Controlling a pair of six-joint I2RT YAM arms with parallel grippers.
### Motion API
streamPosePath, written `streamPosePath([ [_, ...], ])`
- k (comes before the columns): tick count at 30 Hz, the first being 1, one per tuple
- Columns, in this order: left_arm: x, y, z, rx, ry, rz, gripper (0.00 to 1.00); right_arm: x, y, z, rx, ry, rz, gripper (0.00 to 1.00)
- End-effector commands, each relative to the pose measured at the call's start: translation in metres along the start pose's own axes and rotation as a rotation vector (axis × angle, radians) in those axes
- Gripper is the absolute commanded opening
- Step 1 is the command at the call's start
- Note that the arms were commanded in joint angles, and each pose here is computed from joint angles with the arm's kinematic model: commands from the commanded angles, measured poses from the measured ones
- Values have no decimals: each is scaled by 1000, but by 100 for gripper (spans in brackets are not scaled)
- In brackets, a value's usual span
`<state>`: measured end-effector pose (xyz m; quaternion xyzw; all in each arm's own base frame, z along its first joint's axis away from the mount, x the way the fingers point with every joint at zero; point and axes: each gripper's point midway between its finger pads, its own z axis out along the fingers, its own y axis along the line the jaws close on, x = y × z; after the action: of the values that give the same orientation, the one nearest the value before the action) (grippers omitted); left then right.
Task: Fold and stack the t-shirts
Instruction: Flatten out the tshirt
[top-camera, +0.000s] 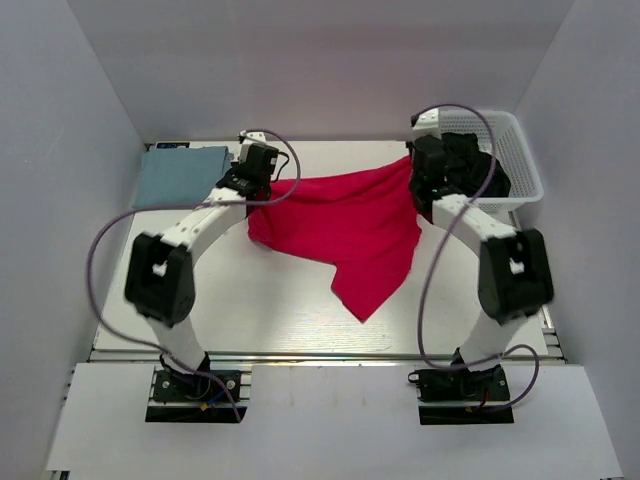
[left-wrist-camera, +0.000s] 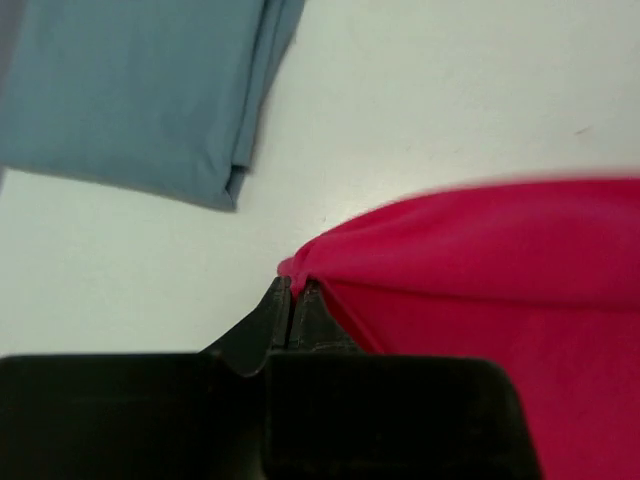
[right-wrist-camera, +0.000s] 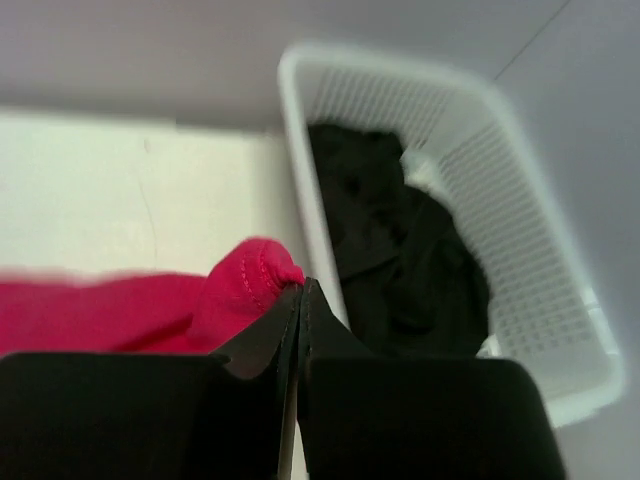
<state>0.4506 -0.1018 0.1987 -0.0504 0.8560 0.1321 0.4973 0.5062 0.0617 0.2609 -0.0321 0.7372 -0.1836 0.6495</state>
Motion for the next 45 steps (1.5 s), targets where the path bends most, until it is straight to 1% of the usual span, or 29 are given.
streamPosePath([
  [1, 10, 4, 34, -26, 105, -48, 0, -17, 2, 34, 37, -18, 88, 0],
  [2, 31, 4, 59, -46, 169, -38, 0, 10, 14, 49, 31, 37, 55, 0],
  [3, 23, 3, 69, -44, 162, -54, 0, 21, 19, 57, 19, 66, 39, 0],
  [4, 25, 1, 79, -31, 171, -53, 0, 2, 20, 66, 11, 38, 53, 0],
  [5, 26, 6, 91, -34, 179, -59, 0, 27, 31, 78, 2, 82, 27, 0],
  [7, 26, 0, 113, 0, 175, -46, 0, 15, 31, 91, 1, 65, 27, 0],
  [8, 25, -1, 120, 12, 170, -42, 0, 34, 43, 100, -17, 93, 5, 0],
  [13, 9, -6, 159, 85, 139, -41, 0, 34, 57, 132, -30, 77, -4, 0],
  [14, 19, -12, 169, 95, 157, -21, 6, 35, 61, 135, -38, 79, -9, 0],
  [16, 8, -7, 180, 100, 149, -41, 21, 37, 68, 146, -40, 73, -17, 0],
  [17, 13, -1, 184, 95, 179, -39, 42, 38, 69, 148, -39, 75, -18, 0],
  [19, 5, -4, 189, 131, 181, -51, 66, 34, 75, 153, -52, 61, -20, 4],
  [20, 4, -6, 187, 148, 184, -52, 77, 34, 75, 153, -73, 65, -27, 11],
  [21, 4, -5, 188, 168, 189, -60, 84, 28, 81, 152, -105, 53, -32, 26],
  [22, -4, -4, 184, 169, 174, -65, 94, 25, 88, 148, -149, 51, -43, 35],
  [23, -2, -4, 180, 177, 184, -63, 100, 19, 89, 144, -167, 51, -44, 43],
  [24, 0, -2, 176, 178, 189, -52, 100, 19, 92, 140, -193, 64, -55, 51],
  [25, -3, 0, 172, 178, 185, -54, 100, 0, 96, 131, -250, 33, -35, 78],
  [26, -7, 1, 160, 176, 177, -50, 100, 0, 101, 124, -276, 48, -23, 89],
  [29, 0, -3, 140, 195, 189, -5, 100, -25, 106, 97, -365, 35, 12, 90],
  [31, -6, -8, 123, 237, 181, 6, 100, -25, 113, 77, -435, 60, 17, 90],
  [35, 22, -27, 96, 348, 244, 58, 100, -29, 122, 20, -588, 131, 86, 90],
  [36, 26, -36, 88, 365, 249, 73, 100, -26, 127, 11, -618, 147, 100, 90],
  [38, 37, -42, 82, 374, 255, 127, 100, 13, 145, -18, -717, 262, 146, 90],
  [39, 38, -51, 74, 387, 248, 156, 100, 1, 139, -31, -730, 244, 168, 90],
  [40, 43, -56, 71, 398, 252, 178, 100, 18, 145, -43, -748, 288, 205, 90],
  [43, 49, -65, 66, 382, 247, 221, 93, 32, 149, -82, -861, 326, 255, 90],
  [44, 58, -63, 70, 373, 263, 240, 88, 46, 152, -90, -874, 361, 257, 90],
  [45, 62, -69, 69, 380, 270, 250, 88, 43, 150, -97, -885, 355, 267, 90],
])
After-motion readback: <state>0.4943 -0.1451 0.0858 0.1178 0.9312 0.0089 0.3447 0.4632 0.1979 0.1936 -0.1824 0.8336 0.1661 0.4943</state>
